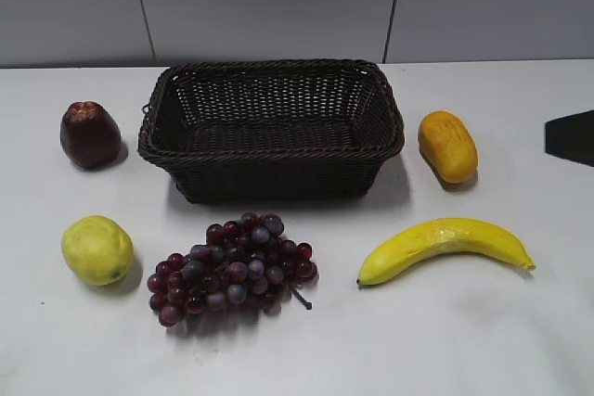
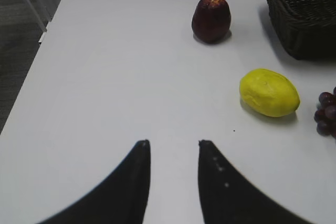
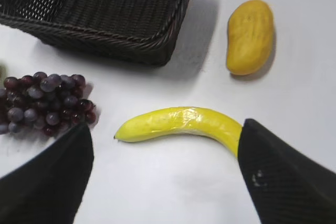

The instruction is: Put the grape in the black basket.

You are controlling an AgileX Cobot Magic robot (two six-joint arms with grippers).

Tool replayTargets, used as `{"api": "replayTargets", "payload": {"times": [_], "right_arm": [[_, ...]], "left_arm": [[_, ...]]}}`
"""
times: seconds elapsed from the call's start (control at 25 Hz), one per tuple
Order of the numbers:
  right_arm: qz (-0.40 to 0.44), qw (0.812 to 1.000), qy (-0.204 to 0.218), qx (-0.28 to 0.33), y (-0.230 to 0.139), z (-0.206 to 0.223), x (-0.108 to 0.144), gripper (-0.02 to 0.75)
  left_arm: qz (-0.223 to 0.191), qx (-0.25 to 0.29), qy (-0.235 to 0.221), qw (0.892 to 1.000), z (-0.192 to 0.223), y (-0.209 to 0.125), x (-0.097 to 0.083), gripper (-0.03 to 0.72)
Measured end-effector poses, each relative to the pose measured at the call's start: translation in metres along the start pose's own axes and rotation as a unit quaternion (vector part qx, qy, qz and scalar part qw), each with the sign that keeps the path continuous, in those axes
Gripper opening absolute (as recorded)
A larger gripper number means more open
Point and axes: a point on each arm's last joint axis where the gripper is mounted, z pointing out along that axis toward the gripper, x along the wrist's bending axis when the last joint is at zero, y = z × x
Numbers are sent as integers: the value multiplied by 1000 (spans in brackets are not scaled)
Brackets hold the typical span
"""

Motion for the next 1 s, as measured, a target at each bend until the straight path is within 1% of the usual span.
{"api": "replayTargets", "payload": {"times": [0.12, 0.2, 0.28, 0.44, 0.56, 0.72, 0.84, 1.0], "right_arm": [[-8, 999, 24, 43, 10, 22, 2, 645], [-21, 996, 46, 70, 15, 39, 11, 641], [-40, 993, 72, 88, 20, 52, 24, 636], [-86, 981, 124, 119, 23, 78, 61, 631], [-118, 970, 158, 142, 20, 95, 89, 627], [-167, 949, 200, 176, 6, 114, 130, 624], [-211, 933, 219, 193, -4, 125, 155, 623], [-277, 911, 225, 207, -14, 141, 180, 622]], "left_arm": [[0, 0, 0, 1000, 0, 0, 0, 231], [0, 0, 0, 1000, 0, 0, 0, 231], [0, 0, 0, 1000, 0, 0, 0, 231], [0, 0, 0, 1000, 0, 0, 0, 231], [0, 0, 0, 1000, 0, 0, 0, 231], [0, 0, 0, 1000, 0, 0, 0, 230], [0, 0, 0, 1000, 0, 0, 0, 230], [0, 0, 0, 1000, 0, 0, 0, 230]]}}
